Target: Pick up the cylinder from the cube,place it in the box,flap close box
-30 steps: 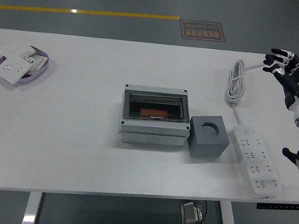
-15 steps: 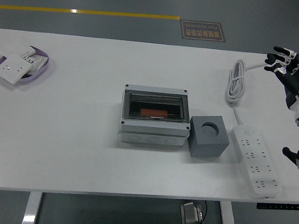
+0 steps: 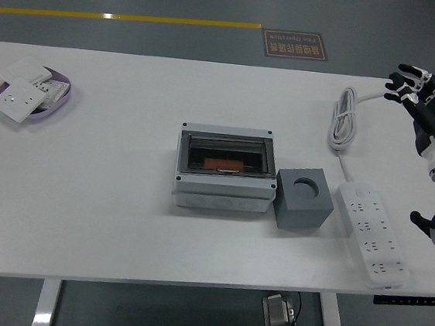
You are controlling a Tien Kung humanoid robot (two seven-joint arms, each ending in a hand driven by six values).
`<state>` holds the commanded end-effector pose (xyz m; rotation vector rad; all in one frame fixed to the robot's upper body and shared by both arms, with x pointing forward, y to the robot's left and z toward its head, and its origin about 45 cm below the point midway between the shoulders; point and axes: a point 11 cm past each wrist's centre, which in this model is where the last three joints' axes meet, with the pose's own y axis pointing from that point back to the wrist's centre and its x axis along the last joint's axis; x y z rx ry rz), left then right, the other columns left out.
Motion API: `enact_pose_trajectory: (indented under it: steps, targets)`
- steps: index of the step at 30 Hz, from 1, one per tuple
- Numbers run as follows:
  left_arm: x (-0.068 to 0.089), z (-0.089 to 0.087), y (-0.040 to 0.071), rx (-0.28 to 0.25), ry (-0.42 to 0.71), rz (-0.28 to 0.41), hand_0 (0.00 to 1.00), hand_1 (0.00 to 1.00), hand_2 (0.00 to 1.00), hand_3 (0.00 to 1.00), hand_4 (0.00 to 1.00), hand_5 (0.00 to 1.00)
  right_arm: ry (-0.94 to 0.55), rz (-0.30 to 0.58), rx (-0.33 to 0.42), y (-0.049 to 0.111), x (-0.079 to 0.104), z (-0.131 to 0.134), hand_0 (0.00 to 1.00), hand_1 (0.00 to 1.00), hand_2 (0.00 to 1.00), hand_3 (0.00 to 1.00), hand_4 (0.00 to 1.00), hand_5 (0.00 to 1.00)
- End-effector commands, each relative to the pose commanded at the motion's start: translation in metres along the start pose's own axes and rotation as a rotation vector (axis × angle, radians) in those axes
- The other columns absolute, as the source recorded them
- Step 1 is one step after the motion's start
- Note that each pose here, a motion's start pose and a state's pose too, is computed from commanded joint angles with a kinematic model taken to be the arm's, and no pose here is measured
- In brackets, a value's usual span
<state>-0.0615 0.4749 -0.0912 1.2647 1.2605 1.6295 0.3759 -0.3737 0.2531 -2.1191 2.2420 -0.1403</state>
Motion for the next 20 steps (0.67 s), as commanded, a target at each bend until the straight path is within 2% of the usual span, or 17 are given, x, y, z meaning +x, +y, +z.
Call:
enact_pose_trajectory:
  steps: [6, 16, 20]
  targets:
    - [0.0020, -0.0018, 0.0002, 0.006, -0.005, 0.004, 0.582, 0.617, 0.573, 0.598, 0.670, 0.089, -0.026, -0.008, 0.004, -0.0018, -0.0041, -0.0010, 0.601, 0.615, 0.632, 0.690, 0.877, 0.364]
    - [0.0034, 0.0016, 0.0005, -0.003, -0.014, 0.006, 0.584, 0.616, 0.573, 0.599, 0.670, 0.089, -0.016, 0.010, 0.007, -0.0010, 0.0007, -0.0024, 0.595, 0.615, 0.631, 0.683, 0.873, 0.359]
    - [0.0040, -0.0009, 0.0006, 0.003, -0.014, 0.008, 0.584, 0.616, 0.573, 0.599, 0.670, 0.089, -0.033, 0.003, 0.003, -0.0013, -0.0038, 0.0002, 0.595, 0.615, 0.631, 0.683, 0.873, 0.359]
